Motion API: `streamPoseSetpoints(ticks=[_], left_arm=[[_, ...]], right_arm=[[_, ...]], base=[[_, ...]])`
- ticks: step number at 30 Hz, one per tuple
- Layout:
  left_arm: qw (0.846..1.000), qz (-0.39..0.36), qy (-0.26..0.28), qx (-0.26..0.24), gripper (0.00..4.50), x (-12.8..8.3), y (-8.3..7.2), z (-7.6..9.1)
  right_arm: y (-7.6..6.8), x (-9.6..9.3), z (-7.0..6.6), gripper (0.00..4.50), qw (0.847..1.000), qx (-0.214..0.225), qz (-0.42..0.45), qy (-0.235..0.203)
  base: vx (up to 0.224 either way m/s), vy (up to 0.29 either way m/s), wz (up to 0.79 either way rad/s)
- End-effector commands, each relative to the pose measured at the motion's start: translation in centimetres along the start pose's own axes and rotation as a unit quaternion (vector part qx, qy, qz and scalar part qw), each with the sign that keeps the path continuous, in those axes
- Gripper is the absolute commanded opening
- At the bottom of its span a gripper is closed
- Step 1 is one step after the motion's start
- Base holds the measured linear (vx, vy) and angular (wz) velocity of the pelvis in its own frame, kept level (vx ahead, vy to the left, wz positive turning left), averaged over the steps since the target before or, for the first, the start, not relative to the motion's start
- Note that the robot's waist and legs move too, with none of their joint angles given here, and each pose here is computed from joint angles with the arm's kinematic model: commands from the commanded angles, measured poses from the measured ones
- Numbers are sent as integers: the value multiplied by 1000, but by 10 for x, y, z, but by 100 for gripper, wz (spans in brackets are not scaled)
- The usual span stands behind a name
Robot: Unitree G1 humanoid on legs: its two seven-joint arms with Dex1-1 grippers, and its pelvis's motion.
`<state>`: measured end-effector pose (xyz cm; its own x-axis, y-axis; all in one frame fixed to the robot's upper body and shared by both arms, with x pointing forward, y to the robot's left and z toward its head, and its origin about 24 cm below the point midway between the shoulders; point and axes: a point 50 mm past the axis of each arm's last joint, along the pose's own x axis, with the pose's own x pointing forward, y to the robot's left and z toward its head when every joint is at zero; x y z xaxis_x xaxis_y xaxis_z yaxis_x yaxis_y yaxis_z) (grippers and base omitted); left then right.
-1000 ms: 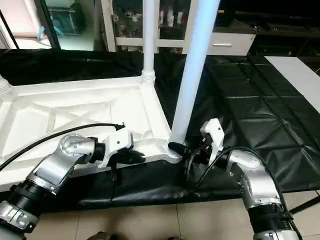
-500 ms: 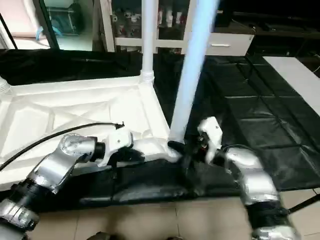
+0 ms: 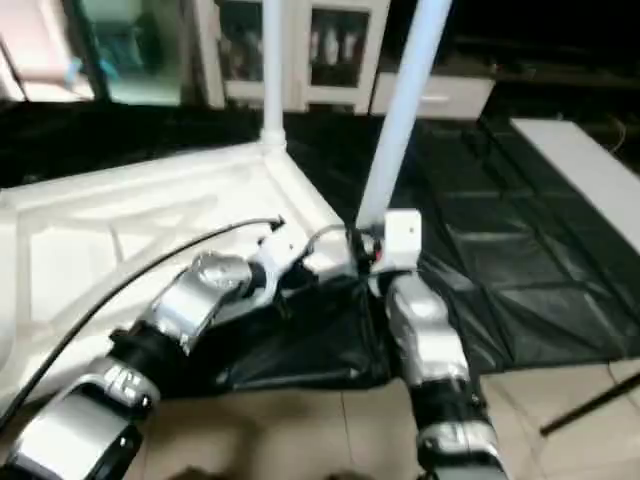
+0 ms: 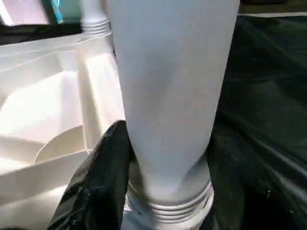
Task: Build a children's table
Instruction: Rotate leg to tighten
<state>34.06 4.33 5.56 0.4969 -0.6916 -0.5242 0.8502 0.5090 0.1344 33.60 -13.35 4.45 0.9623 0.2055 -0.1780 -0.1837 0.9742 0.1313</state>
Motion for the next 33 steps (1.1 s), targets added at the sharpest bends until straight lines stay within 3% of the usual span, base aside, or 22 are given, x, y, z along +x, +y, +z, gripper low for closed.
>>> streamPoseSetpoints(ticks=[1,4,6,12,17,18,19,21,27,33], left_arm=[[999,-6,-40,17,0,4,-5,22],[999,-5,-33,20,0,2,-1,15],[999,-8,-33,23,0,1,-1,14],[999,-23,-37,29,0,-5,0,8],[998,-29,-34,35,0,-14,5,-1],[997,-46,-36,45,0,-21,4,-5],[997,-46,-36,45,0,-21,4,-5],[993,-88,-45,66,0,-31,0,-12],[984,-149,-56,78,0,-42,-10,-21],[982,-164,-47,84,0,-50,-11,-30]], right_arm=[[22,0,-25,197,998,6,34,58],[19,-1,-22,197,998,7,35,47],[19,-2,-20,252,998,12,44,39],[14,-6,-9,310,997,14,71,4],[0,-15,2,351,996,-10,81,-24],[-8,-21,8,361,994,-31,101,-31],[-8,-21,8,361,994,-31,101,-31],[-23,-30,13,363,989,-67,132,-27],[-39,-45,16,363,976,-89,196,-9],[-54,-67,11,363,951,-101,289,38]], base=[[-36,26,21],[0,0,0],[0,0,0],[0,0,0],[0,0,0],[0,0,0],[0,0,0],[0,0,0],[0,0,0],[0,0,0]])
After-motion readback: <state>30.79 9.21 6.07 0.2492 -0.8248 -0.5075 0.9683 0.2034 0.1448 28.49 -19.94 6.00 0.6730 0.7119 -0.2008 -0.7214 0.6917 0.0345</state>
